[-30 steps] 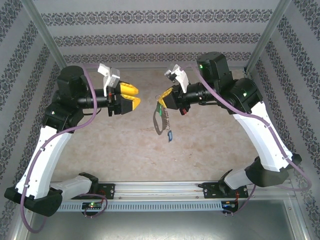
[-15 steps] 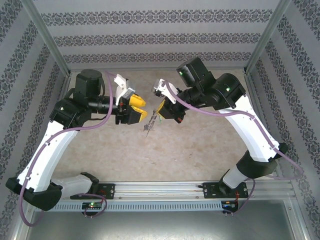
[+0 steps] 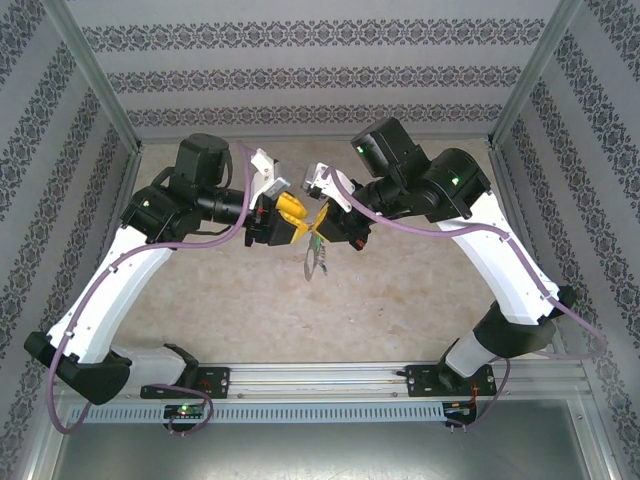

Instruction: Put the keys on the keyring

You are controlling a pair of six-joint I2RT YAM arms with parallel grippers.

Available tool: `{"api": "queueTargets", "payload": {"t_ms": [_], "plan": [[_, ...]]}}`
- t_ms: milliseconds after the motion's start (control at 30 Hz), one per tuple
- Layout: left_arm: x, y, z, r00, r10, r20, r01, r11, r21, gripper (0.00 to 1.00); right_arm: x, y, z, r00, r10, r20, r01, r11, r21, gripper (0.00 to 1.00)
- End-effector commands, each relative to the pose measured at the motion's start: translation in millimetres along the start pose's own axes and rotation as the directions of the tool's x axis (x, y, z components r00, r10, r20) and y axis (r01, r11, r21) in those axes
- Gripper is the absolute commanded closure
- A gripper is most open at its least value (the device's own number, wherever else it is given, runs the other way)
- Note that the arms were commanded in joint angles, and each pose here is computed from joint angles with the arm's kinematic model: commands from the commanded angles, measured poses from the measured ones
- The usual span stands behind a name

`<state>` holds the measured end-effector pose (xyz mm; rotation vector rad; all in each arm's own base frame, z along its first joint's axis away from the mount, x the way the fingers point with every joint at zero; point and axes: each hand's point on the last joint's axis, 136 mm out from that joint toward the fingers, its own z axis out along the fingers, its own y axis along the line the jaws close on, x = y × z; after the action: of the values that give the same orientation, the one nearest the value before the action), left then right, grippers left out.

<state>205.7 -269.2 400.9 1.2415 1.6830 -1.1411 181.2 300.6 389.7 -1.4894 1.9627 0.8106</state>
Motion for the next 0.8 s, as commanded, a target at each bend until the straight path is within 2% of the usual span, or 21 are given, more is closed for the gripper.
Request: {"api": "queueTargets", "payload": {"t_ms": [0,67,300,500,767], "plan": [[-4.9,-11.1,2.8,0.999,0.036,0.001,-0.036,0.998,0.049,0.63,-3.1,8.4,-2.8,1.0,-0.025,0.013,0.025,0.999,-0.032,1.0],[-4.5,-10.5,4.7,0.999,0.036,-0.003,-0.036,0.998,0.054,0.63,-4.0,8.8,-2.0,1.0,-0.025,0.014,0.025,0.999,-0.036,1.0],[0.9,-9.8,8.4,0.999,0.026,-0.02,-0.025,0.998,0.064,0.74,-6.4,7.5,-0.5,0.999,-0.028,0.015,0.029,0.999,-0.038,1.0],[1.0,-13.9,8.8,0.999,0.028,-0.019,-0.026,0.997,0.074,1.0,-7.3,7.8,-1.8,0.999,-0.036,0.018,0.037,0.999,-0.036,1.0],[-5.6,-17.0,6.4,1.0,0.027,0.003,-0.027,0.997,0.077,1.0,-2.8,7.0,-6.1,0.999,-0.025,0.028,0.025,1.0,-0.007,0.98]]}}
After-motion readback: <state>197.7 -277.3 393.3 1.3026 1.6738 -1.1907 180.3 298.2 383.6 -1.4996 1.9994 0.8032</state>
